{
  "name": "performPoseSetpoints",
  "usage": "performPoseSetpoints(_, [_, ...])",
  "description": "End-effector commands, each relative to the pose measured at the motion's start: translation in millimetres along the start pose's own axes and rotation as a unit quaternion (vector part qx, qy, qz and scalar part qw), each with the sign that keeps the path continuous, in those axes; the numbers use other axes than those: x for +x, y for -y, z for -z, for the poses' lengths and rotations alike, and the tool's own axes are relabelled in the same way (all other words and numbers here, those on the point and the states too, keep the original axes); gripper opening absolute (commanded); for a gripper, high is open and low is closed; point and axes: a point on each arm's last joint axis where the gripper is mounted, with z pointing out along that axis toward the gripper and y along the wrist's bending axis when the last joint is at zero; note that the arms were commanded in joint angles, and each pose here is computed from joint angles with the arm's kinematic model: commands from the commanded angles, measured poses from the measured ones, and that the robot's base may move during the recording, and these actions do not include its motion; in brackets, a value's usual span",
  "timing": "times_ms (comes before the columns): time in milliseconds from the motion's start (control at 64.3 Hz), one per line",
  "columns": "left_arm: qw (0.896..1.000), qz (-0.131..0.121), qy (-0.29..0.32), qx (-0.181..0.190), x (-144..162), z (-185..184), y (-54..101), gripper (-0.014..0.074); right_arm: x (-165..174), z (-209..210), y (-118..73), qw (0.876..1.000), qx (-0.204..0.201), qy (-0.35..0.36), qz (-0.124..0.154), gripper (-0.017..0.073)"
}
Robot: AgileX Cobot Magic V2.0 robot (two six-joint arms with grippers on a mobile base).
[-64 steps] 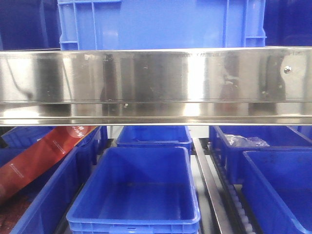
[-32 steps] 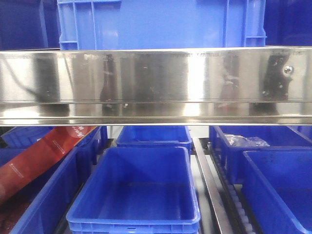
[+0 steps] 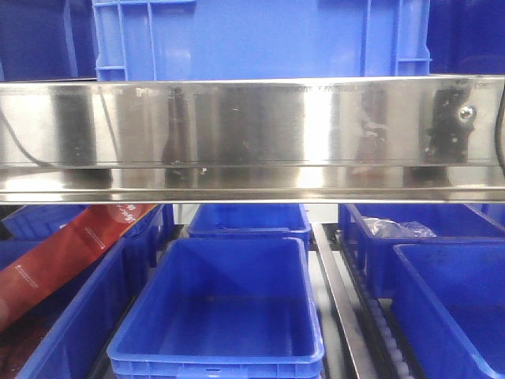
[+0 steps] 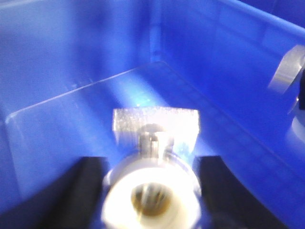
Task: Place valve from conveyor to right shelf box
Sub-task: 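Lower the valves into the blue bins and open both grippers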
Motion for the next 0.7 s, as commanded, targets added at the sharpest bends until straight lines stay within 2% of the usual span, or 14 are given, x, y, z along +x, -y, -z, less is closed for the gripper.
performPoseSetpoints(0, [1.0,-0.001,0.027,0.003,-10.4,8.9,3.9,0.0594,-10.3,10.0,-0.6,1.0,0.003,0.028,0.005,0.0491])
performPoseSetpoints(31, [1.0,-0.001,0.027,0.003,-10.4,8.9,3.9,0.0622,-10.4,10.0,-0.6,1.0,0.003,0.028,0.005,0.0522])
performPoseSetpoints(109, [1.0,-0.001,0.024,0.004,-9.8,8.9,4.0,0.0601,-9.9,10.0,-0.7,1.0,0.003,0.026,0.005,0.0571])
performPoseSetpoints(280, [1.0,-0.006,0.018,0.009,-14.5,25.4,8.0,0.0577,-19.7,30.8,-3.3,0.999,0.001,0.042,0.008,0.0553])
performPoseSetpoints(373, [1.0,-0.017,0.024,0.009,-23.7,51.3,12.6,0.0552,-28.1,49.9,-4.8,0.998,0.002,0.06,0.009,0.0501])
performPoseSetpoints(466, [0.999,-0.03,0.035,0.003,-32.6,79.9,17.0,0.0482,-37.9,74.2,-7.0,0.996,0.002,0.083,0.012,0.0352])
performPoseSetpoints(497, [0.999,-0.035,0.04,0.0,-35.3,89.3,18.2,0.0445,-41.2,83.0,-8.0,0.996,0.002,0.092,0.013,0.0274])
performPoseSetpoints(560, [0.997,-0.049,0.051,-0.01,-41.4,114.7,21.2,0.0323,-46.7,101.7,-9.9,0.994,0.002,0.106,0.015,0.0107])
performPoseSetpoints(684, [0.994,-0.078,0.069,-0.036,-48.9,163.2,26.2,0.0016,-52.6,133.6,-14.2,0.993,-0.001,0.119,0.019,-0.0134])
